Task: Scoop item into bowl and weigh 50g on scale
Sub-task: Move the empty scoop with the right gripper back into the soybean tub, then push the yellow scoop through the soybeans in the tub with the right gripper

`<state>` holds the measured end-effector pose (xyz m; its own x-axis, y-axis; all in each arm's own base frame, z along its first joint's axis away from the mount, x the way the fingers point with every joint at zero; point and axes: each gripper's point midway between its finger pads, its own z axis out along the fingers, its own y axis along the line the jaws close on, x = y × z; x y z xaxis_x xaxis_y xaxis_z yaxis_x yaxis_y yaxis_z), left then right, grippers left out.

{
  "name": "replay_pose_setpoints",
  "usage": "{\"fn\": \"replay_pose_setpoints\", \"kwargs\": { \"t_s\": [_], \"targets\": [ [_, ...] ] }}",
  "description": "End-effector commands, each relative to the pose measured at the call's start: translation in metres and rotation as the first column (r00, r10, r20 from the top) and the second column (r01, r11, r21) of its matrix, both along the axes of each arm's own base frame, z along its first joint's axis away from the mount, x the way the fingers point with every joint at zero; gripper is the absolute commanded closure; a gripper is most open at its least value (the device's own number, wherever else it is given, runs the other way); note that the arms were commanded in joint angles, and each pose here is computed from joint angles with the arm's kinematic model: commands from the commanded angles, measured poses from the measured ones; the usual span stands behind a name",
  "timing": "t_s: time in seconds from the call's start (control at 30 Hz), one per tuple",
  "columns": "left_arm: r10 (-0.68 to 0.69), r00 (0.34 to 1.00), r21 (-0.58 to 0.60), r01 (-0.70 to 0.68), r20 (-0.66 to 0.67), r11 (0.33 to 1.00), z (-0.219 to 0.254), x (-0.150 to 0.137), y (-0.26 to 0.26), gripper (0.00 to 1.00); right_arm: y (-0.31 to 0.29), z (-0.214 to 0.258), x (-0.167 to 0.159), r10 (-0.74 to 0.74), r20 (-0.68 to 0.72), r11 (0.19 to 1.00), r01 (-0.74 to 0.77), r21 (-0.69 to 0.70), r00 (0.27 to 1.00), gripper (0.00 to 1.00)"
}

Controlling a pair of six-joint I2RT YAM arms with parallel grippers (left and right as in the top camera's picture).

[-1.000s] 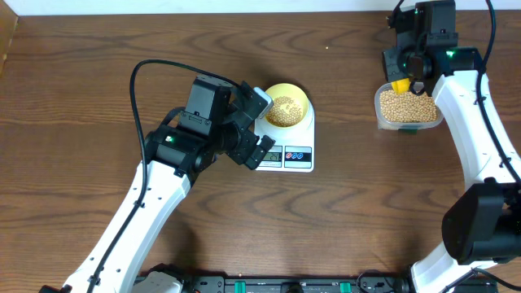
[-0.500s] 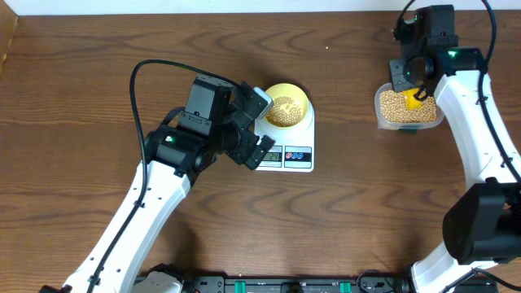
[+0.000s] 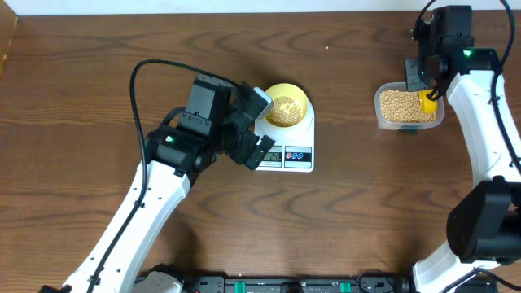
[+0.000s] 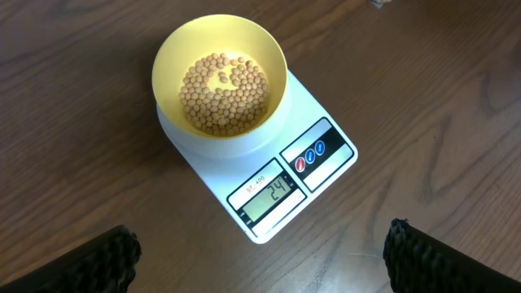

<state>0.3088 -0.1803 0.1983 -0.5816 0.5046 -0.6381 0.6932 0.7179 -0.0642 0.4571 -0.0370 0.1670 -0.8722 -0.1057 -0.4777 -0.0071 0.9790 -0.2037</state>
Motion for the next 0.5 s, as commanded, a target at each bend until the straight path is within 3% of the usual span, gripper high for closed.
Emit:
{"fn": "replay_pose_setpoints", "kwargs": {
  "t_s": [0.0,0.47],
  "targets": [
    [-0.016,1.0,0.006,0.016,-0.01,1.0,-0.005,-0.001,0.0,0.03,-0.002,-0.024,0.0,-0.035,-0.05,0.999,0.036,0.019,0.998,0.99],
    [-0.016,1.0,0.006,0.016,-0.01,1.0,-0.005,-0.001,0.0,0.02,0.016,-0.048,0.001,0.013,-0.101,0.993,-0.001,0.119,0.995,0.99]
  ]
}}
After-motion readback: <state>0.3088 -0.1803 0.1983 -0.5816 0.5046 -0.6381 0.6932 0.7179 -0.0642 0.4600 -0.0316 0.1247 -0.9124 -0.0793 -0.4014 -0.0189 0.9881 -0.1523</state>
